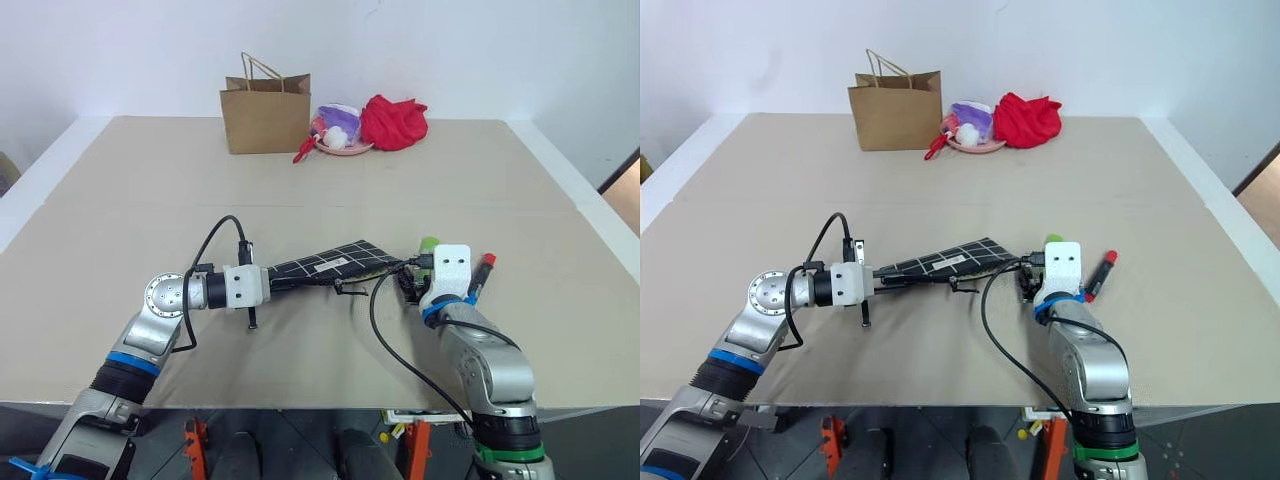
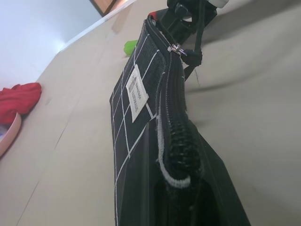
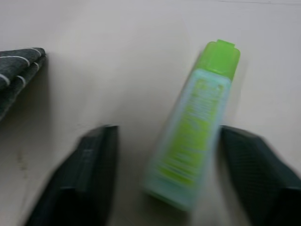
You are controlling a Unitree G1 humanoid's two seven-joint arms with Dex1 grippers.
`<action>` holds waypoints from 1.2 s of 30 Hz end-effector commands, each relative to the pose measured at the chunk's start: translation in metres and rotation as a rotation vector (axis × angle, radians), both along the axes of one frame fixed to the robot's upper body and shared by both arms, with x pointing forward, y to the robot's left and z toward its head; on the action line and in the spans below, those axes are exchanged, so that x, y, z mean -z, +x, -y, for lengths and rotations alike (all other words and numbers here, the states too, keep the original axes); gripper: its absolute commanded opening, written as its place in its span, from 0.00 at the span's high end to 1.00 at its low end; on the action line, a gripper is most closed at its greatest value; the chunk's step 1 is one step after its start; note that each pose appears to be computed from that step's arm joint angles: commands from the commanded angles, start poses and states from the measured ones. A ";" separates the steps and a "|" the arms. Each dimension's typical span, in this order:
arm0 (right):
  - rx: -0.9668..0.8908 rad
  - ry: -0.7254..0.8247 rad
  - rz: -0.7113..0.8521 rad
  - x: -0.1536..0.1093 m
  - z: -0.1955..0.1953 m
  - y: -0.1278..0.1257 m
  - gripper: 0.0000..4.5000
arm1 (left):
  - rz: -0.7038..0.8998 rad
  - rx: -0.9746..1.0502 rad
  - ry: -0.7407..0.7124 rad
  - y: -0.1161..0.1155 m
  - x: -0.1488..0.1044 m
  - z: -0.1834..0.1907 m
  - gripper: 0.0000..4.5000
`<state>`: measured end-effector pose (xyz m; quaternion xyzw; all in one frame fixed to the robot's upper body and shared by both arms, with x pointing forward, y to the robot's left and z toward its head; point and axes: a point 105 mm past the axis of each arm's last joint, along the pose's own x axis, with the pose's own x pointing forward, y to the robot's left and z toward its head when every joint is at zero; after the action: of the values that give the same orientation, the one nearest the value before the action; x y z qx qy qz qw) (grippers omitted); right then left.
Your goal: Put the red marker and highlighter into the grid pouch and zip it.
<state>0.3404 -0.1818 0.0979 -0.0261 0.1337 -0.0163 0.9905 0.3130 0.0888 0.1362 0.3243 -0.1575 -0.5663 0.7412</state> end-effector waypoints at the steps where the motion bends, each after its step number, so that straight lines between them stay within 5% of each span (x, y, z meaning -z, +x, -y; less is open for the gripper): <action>1: 0.054 -0.028 -0.055 0.013 0.010 -0.004 0.66 | 0.049 -0.008 -0.019 0.003 -0.013 -0.001 1.00; 3: 0.048 -0.039 -0.060 0.014 0.009 -0.005 0.77 | 0.050 -0.010 -0.018 0.004 -0.013 -0.002 1.00; 11: 0.021 -0.083 -0.031 0.005 0.011 -0.003 0.77 | 0.053 -0.015 -0.019 0.006 -0.014 -0.003 1.00; 16: -0.265 -0.206 0.256 -0.076 0.013 -0.013 0.77 | 0.031 -0.006 -0.031 0.005 -0.016 -0.008 1.00; 23: -0.623 -0.229 0.428 -0.138 0.010 -0.039 0.77 | 0.013 0.041 -0.033 0.002 -0.019 -0.009 1.00; 31: -1.051 -0.140 0.204 -0.120 -0.004 -0.084 0.77 | 0.035 0.098 -0.031 -0.003 -0.024 -0.006 1.00; 36: -1.152 -0.121 0.039 -0.104 0.001 -0.101 0.77 | 0.045 0.126 -0.023 -0.009 -0.024 -0.004 1.00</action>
<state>0.2473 -0.1842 0.1932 -0.1387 0.0838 0.4973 0.8523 0.3080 0.0935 0.1470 0.3125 -0.1700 -0.6059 0.7116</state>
